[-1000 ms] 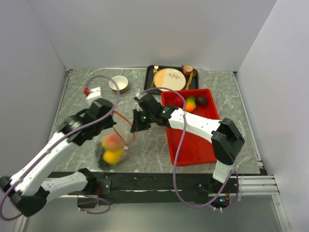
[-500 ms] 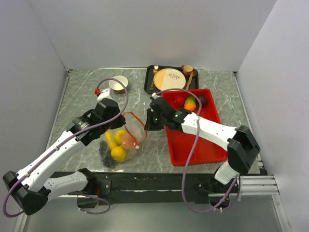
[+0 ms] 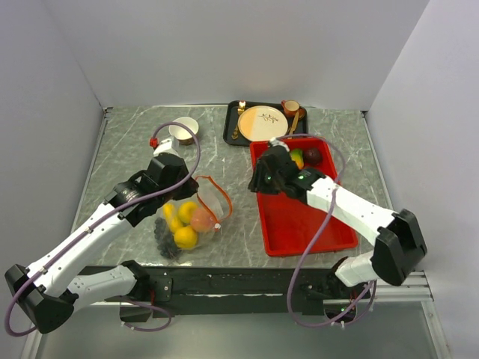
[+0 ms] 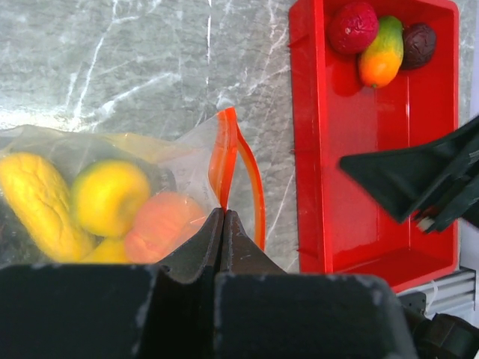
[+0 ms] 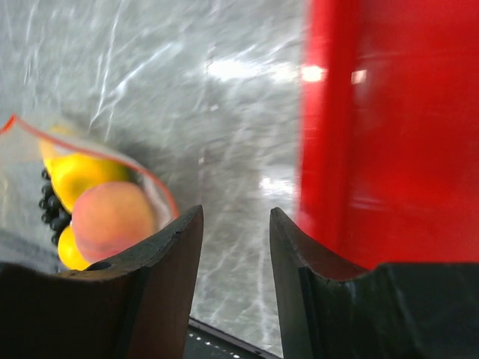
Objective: Place the food in the zip-top bag and seal the zipper
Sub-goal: Adjust the zipper food storage bag at the center of the board.
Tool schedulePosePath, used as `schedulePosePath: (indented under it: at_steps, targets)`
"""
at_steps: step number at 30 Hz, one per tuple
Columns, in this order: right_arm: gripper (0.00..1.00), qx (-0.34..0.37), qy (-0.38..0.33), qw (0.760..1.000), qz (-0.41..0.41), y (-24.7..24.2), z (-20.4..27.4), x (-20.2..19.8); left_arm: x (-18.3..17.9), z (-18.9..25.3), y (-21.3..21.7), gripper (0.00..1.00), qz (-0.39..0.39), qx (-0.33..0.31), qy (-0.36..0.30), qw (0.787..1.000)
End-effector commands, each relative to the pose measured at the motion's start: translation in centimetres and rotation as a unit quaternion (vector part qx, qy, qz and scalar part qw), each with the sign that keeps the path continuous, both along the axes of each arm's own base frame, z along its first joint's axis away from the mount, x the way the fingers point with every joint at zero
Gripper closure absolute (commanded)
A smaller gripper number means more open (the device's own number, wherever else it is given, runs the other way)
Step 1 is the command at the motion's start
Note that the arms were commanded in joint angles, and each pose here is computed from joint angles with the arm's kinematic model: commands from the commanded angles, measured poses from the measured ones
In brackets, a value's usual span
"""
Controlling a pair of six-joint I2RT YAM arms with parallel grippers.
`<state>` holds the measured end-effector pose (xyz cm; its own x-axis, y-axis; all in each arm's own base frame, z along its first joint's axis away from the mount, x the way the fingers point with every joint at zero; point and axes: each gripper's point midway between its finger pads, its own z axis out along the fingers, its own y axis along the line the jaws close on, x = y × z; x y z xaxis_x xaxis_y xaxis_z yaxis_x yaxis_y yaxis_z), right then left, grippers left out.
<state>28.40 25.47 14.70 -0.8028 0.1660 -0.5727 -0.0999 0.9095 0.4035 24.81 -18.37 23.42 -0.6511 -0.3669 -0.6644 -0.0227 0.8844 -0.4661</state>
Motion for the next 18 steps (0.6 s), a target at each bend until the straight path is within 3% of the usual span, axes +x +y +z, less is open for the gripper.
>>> schedulePosePath:
  at_steps: [1, 9, 14, 18]
  targets:
    - [0.51, 0.003, -0.033, 0.998, -0.056, -3.8, 1.9, 1.9, 0.5, 1.7, -1.0, 0.99, -0.010, -0.033, -0.024, 0.999]
    - [0.39, -0.015, 0.003, 0.993, -0.114, -8.9, 1.5, 4.0, 0.4, 1.4, -1.0, 0.99, -0.009, -0.039, -0.027, 0.999]
    - [0.30, 0.003, -0.033, 0.985, -0.171, -11.9, 4.2, 5.9, 0.4, 1.2, -0.9, 0.99, -0.006, -0.039, -0.027, 0.999]
    - [0.22, 0.072, -0.049, 0.991, -0.100, -10.4, 4.9, 6.7, 0.8, 1.2, -0.9, 0.99, 0.005, -0.050, -0.038, 0.998]
